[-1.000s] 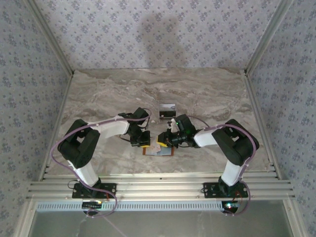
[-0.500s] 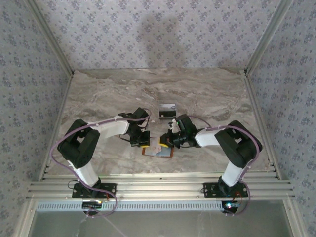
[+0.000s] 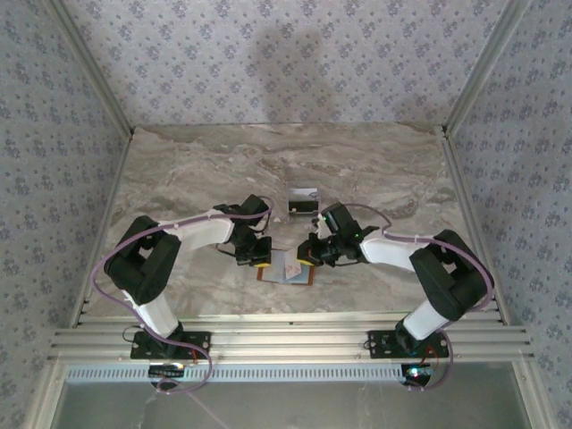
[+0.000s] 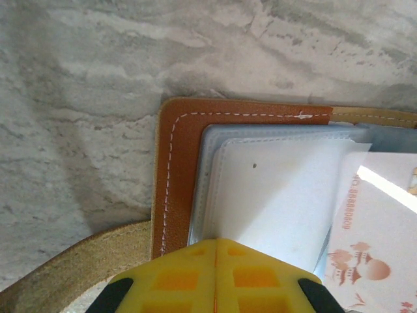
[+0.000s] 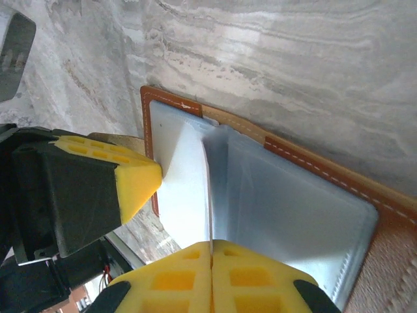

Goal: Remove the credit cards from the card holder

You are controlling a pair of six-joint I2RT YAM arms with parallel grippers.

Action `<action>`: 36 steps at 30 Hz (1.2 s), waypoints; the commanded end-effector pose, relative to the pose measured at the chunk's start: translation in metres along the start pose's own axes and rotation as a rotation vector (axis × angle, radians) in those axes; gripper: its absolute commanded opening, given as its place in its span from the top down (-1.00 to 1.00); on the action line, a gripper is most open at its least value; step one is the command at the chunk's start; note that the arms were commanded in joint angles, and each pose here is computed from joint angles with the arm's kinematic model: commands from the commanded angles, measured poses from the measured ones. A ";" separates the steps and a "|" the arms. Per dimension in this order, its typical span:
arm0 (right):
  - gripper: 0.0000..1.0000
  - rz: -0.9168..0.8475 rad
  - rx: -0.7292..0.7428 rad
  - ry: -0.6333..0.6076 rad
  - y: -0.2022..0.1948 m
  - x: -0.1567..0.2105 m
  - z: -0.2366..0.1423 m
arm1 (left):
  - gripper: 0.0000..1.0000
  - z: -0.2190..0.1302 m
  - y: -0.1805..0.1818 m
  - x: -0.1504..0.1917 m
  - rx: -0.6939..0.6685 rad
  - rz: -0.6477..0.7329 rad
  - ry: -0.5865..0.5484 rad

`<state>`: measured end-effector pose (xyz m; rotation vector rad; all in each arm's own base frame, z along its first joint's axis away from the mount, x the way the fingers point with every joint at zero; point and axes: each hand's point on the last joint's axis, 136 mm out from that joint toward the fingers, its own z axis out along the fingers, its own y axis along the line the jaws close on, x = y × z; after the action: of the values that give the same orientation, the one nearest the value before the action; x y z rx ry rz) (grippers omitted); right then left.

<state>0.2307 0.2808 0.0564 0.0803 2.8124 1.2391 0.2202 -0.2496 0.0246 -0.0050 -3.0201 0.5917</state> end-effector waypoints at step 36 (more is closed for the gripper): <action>1.00 -1.548 0.399 0.465 0.022 -0.046 -0.111 | 0.82 0.005 -0.002 0.018 0.000 -0.023 0.024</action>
<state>0.2606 0.2199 0.1445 -1.8571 2.1966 0.3579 0.2114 -0.2554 0.0247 0.0160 -3.0166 0.6189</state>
